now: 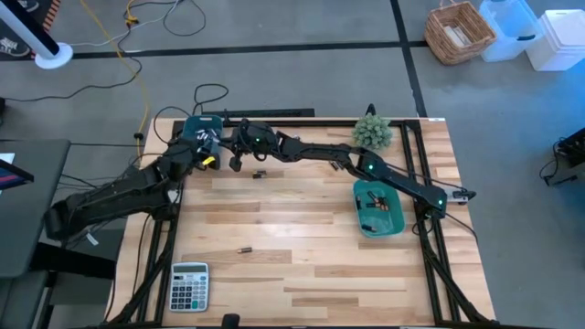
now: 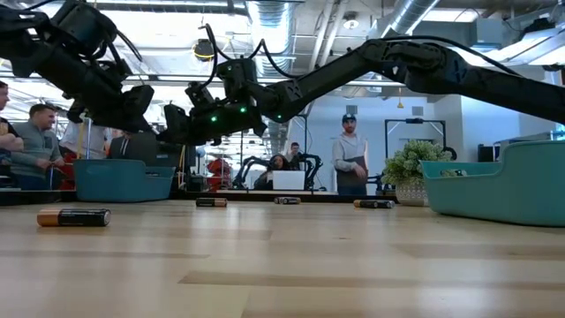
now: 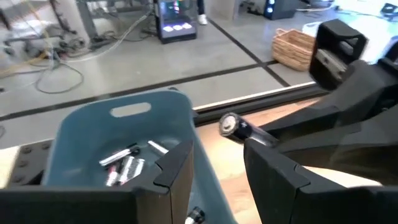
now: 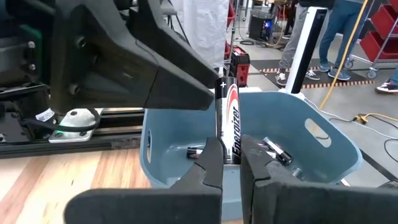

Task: Sort batteries
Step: Put the black-silver battery into the blue bin

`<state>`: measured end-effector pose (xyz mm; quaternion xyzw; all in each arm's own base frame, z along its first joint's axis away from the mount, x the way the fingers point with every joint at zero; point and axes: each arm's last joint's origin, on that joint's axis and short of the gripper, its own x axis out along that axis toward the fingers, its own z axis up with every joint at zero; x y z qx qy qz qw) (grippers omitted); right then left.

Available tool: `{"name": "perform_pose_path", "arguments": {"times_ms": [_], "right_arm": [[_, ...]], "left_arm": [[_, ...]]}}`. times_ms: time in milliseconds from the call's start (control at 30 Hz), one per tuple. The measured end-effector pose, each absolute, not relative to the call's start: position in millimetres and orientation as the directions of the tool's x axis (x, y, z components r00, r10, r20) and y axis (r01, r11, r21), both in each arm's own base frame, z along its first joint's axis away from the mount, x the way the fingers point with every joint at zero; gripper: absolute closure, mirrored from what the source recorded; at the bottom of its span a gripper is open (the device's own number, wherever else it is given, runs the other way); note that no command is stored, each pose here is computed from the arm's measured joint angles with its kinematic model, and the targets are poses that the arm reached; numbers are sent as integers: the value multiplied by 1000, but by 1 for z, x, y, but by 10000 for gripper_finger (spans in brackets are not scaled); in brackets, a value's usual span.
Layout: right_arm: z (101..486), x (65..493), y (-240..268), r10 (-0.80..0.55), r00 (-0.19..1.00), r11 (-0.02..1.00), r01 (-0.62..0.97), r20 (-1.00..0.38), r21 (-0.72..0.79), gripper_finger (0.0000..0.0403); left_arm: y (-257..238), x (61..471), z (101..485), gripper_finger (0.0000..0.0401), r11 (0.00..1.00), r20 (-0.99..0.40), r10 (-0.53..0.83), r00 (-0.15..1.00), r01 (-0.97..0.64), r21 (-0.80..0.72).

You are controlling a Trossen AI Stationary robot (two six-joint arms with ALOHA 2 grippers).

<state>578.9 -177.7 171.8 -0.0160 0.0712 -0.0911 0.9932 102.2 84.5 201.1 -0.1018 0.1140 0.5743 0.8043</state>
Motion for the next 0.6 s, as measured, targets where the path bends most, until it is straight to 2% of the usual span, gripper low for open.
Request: {"name": "perform_pose_path", "arguments": {"times_ms": [600], "right_arm": [[172, 578, -180, -171, 975, 985, 167, -140, -40, 383]], "left_arm": [[97, 97, 208, 264, 351, -264, 886, 380, -924, -150]]}}
